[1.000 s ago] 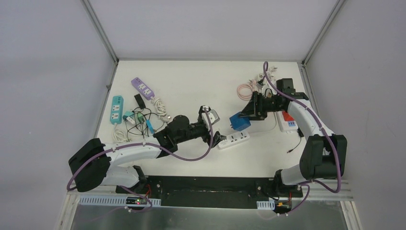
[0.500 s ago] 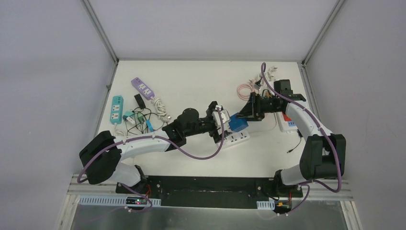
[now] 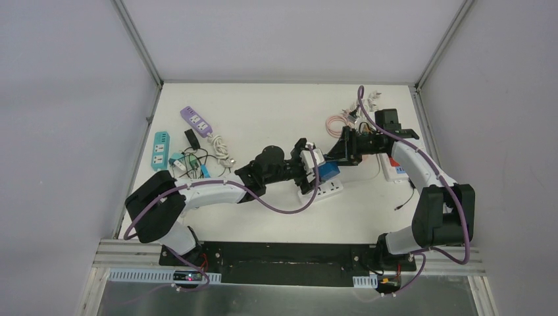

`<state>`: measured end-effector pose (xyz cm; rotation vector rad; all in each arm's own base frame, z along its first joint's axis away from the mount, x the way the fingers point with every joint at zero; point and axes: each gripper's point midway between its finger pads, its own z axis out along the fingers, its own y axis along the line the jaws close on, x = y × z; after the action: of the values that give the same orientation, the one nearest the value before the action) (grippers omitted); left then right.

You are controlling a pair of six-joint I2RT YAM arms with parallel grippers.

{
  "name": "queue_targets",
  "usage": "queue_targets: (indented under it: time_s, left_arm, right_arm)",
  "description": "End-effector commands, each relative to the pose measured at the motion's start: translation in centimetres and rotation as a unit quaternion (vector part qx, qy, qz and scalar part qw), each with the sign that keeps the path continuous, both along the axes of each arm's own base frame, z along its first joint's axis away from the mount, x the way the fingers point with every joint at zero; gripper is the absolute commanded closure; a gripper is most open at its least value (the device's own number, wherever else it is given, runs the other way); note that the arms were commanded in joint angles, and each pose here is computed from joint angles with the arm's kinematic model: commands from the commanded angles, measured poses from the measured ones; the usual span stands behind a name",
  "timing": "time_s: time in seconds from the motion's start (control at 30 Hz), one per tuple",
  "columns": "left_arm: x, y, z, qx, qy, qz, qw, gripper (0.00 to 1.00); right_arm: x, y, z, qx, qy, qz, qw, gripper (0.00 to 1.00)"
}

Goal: Pull the plug off the socket
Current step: Place the plug at the center of the board.

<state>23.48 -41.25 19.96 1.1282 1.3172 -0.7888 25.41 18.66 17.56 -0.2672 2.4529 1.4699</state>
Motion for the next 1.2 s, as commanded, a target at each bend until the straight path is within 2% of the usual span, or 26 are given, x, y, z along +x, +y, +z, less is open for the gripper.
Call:
queue_targets:
  time_s: [0.0, 0.47, 0.57, 0.7, 0.73, 0.8, 0.87, 0.93, 0.97, 1.17]
  left_arm:
    - [0.3, -1.4, 3.0, -0.04, -0.02, -0.003, 0.999, 0.07]
    - [0.6, -2.6, 2.7, -0.04, -0.002, -0.01, 0.999, 0.32]
    - [0.3, -3.0, 2.5, -0.036, 0.003, -0.022, 0.999, 0.56]
    - [0.1, -3.3, 2.0, -0.022, 0.012, -0.034, 0.999, 0.94]
    - [0.1, -3.3, 1.9, -0.018, 0.014, -0.034, 0.999, 1.0]
    - [0.0, -3.1, 1.7, -0.016, 0.015, -0.034, 0.999, 1.0]
    - [-0.1, -2.9, 1.8, -0.018, 0.02, -0.033, 0.999, 1.0]
    - [0.0, -2.7, 1.8, -0.022, 0.033, -0.03, 0.999, 1.0]
    - [-0.1, -2.6, 1.8, -0.024, 0.046, -0.031, 0.998, 1.0]
    - [0.5, -1.6, 1.9, -0.041, 0.104, -0.024, 0.993, 1.0]
  right_arm:
    - [-0.2, 0.6, 2.2, 0.03, -0.037, 0.014, 0.999, 1.0]
    - [-0.2, 0.7, 1.9, 0.03, -0.032, 0.016, 0.999, 1.0]
    - [-0.2, 0.7, 1.9, 0.031, -0.033, 0.017, 0.999, 1.0]
    - [-0.3, 0.8, 2.0, 0.032, -0.033, 0.019, 0.999, 1.0]
    - [-0.3, 0.8, 2.0, 0.033, -0.034, 0.019, 0.999, 0.95]
    - [-0.4, 0.8, 2.1, 0.035, -0.035, 0.021, 0.999, 0.74]
    - [-0.5, 0.8, 2.1, 0.036, -0.035, 0.022, 0.999, 0.44]
    - [-0.5, 0.7, 2.0, 0.033, -0.035, 0.021, 0.999, 0.1]
    - [-0.6, 0.7, 2.0, 0.031, -0.037, 0.022, 0.999, 0.02]
    - [-0.7, 0.6, 2.1, 0.028, -0.043, 0.024, 0.998, 0.0]
